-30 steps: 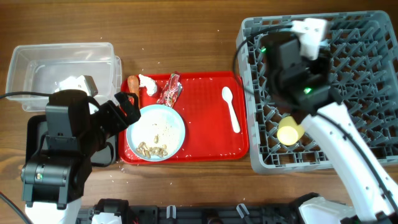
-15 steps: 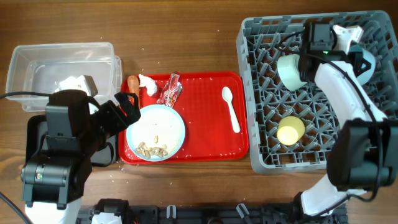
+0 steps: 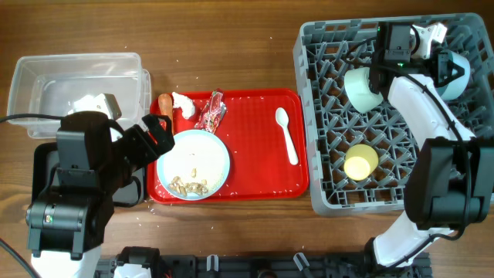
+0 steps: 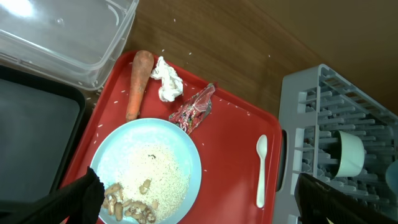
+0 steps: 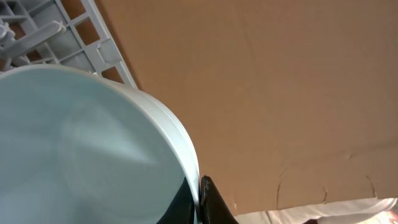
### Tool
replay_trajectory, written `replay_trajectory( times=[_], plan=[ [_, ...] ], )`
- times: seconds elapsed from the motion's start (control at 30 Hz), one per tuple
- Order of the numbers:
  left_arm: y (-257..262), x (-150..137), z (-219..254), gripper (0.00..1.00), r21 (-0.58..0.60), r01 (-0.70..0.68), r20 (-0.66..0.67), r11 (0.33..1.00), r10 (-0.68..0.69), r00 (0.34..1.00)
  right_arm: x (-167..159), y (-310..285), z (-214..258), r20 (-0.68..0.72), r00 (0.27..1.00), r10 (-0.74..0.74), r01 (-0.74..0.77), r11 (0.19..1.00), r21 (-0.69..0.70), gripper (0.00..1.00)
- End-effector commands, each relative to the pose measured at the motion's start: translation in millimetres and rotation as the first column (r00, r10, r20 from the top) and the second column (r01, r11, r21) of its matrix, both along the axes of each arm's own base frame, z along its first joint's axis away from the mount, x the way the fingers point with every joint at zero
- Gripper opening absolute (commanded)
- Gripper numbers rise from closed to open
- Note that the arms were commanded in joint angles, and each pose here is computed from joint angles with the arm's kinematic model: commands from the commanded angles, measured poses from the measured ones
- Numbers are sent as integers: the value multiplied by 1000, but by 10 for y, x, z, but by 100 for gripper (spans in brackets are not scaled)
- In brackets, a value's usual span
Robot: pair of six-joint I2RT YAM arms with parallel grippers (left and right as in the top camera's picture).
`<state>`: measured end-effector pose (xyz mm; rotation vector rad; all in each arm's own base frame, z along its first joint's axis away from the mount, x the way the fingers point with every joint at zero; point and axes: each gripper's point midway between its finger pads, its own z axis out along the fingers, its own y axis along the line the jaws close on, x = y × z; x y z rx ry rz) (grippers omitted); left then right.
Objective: Sort waste into correct bins and load items into the dishwasher rack
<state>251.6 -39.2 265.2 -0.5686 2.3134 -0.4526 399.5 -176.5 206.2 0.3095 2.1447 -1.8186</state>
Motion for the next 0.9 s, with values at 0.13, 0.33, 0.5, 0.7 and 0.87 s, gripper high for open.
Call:
replay_trajectory(
  times=[0.13,0.33,0.5,0.7,0.87],
  plan=[
    [29,15,60,100,3,-22,16,1000,22,1000,-19,-21,-128,-72,997,-4,4,1000,-3,4],
    [29,15,60,100,3,-22,16,1000,22,1000,-58,60,-370,-133,990,41,-37,999,37,6],
    [29,15,60,100,3,-22,16,1000,22,1000,142,425,-415,-138,976,169,-159,984,82,45],
    [29,15,60,100,3,-22,16,1000,22,1000,217,620,-70,-60,972,228,-224,973,61,65],
    [28,15,61,100,3,-22,16,1000,22,1000,203,928,569,119,926,358,-368,926,79,69]
  ],
)
